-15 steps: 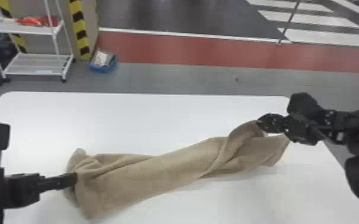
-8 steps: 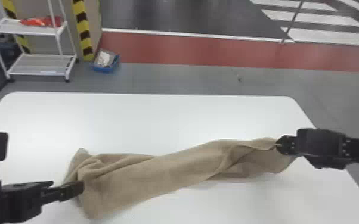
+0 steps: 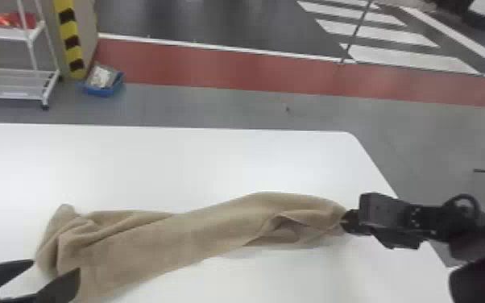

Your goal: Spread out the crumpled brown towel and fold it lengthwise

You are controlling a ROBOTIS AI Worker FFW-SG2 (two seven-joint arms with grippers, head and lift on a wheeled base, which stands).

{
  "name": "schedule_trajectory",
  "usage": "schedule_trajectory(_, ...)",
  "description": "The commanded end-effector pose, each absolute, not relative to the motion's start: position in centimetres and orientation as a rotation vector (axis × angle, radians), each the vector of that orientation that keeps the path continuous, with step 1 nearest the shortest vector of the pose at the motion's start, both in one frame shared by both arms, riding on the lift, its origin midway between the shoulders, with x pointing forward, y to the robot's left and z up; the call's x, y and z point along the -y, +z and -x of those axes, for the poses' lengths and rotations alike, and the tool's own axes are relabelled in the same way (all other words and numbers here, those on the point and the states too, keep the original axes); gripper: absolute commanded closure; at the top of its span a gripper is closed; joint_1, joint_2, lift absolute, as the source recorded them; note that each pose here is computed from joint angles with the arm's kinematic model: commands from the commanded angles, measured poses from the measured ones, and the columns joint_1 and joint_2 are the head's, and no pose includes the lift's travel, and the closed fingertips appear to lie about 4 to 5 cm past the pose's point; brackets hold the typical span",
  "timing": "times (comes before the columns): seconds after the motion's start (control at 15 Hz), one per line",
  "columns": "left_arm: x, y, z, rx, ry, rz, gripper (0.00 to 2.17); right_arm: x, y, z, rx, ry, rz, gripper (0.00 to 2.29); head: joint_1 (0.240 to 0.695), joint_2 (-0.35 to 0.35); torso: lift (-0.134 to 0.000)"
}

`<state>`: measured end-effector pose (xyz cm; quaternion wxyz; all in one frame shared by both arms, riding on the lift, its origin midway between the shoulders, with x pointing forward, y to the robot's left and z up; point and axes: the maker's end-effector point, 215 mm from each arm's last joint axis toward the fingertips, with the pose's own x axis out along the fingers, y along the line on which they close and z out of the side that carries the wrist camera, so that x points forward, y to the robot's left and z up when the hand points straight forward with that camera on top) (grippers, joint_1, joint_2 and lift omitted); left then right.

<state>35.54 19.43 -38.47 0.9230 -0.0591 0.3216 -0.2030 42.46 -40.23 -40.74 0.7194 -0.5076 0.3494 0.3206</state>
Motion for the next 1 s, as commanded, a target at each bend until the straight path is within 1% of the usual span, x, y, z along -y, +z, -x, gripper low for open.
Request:
schedule_trajectory(0.0, -18.6, -39.2, -35.4, -0.668, -0.400, 0.079, 0.21, 40.4, -42.2, -43.1, -0.795, 0.716, 1.090, 2.15, 0.695, -0.288, -0.124)
schedule_trajectory(0.07, -18.6, -39.2, -35.7, -0.658, -0.388, 0.065, 0.21, 40.3, -42.8, -43.1, -0.800, 0.719, 1.077, 2.15, 0.695, -0.301, -0.124)
schedule_trajectory(0.2, -18.3, -39.6, -35.7, -0.665, -0.378, 0.060, 0.21, 40.1, -43.5, -43.0, -0.804, 0.721, 1.059, 2.15, 0.695, -0.303, -0.124)
schedule_trajectory(0.47, -19.1, -43.1, -36.3, -0.727, -0.331, 0.055, 0.21, 39.9, -44.7, -41.5, -0.823, 0.727, 1.034, 2.15, 0.695, -0.298, -0.124)
schedule_trajectory(0.67, -19.7, -45.1, -37.1, -0.763, -0.310, 0.057, 0.22, 39.8, -44.9, -40.2, -0.833, 0.729, 1.018, 2.15, 0.695, -0.295, -0.124)
schedule_trajectory(0.73, -19.8, -45.5, -37.3, -0.771, -0.308, 0.057, 0.40, 39.7, -44.7, -39.9, -0.830, 0.727, 1.016, 2.15, 0.695, -0.292, -0.124)
schedule_trajectory(0.8, -19.8, -45.7, -37.3, -0.773, -0.311, 0.060, 0.72, 40.0, -44.7, -39.6, -0.835, 0.720, 1.012, 2.15, 0.695, -0.290, -0.124)
schedule_trajectory(0.87, -19.7, -45.5, -37.6, -0.765, -0.313, 0.060, 1.18, 40.1, -44.8, -39.4, -0.838, 0.717, 1.011, 2.15, 0.695, -0.290, -0.124)
schedule_trajectory(0.93, -19.8, -45.1, -37.8, -0.752, -0.312, 0.059, 1.54, 40.3, -44.7, -39.3, -0.840, 0.711, 1.008, 2.15, 0.695, -0.291, -0.124)
